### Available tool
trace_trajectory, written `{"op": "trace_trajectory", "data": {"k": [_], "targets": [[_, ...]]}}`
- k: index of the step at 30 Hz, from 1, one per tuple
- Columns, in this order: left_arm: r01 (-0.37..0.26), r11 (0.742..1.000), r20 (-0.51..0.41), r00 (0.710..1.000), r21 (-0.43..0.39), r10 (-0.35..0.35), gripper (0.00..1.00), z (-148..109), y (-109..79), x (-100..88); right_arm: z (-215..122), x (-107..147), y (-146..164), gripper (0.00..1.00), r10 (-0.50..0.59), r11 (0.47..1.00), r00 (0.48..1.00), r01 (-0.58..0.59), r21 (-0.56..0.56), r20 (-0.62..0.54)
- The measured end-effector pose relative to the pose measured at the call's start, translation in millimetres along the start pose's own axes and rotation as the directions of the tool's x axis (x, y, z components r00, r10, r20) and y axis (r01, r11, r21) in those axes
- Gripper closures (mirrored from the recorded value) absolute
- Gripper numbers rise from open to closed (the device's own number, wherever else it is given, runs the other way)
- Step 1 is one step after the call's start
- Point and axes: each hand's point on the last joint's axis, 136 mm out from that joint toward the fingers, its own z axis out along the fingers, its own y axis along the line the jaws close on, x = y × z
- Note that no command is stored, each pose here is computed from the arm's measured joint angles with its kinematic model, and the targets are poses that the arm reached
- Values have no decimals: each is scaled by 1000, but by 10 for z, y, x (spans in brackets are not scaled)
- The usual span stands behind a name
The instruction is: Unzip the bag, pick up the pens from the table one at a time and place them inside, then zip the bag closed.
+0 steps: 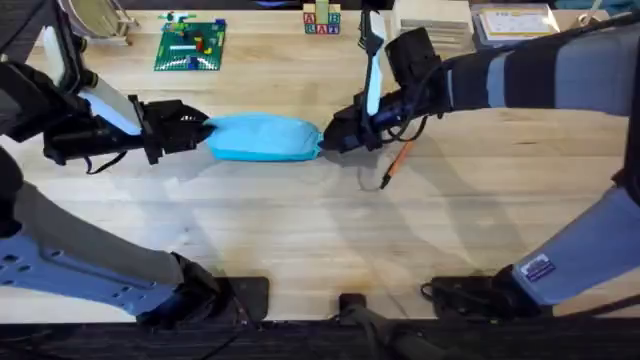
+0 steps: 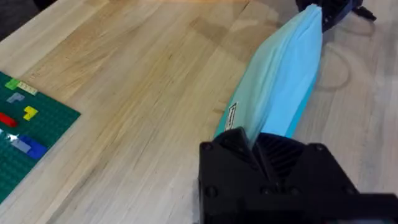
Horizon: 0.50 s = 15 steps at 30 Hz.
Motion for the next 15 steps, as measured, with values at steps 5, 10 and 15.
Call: {"op": "trace_trajectory", "data": {"k": [5,10,15], "targets": [[0,1000,0,1000,0,0,959,0,0,0,0,4,-7,969,0,1000,1000,0,4,-2],[0,1000,0,1000,0,0,959,0,0,0,0,-26,-48,969,32,999,999,-32,21,6],[0,1000,0,1000,0,0,959,0,1,0,-15,-46,-93,969,159,986,987,-160,38,12]]}}
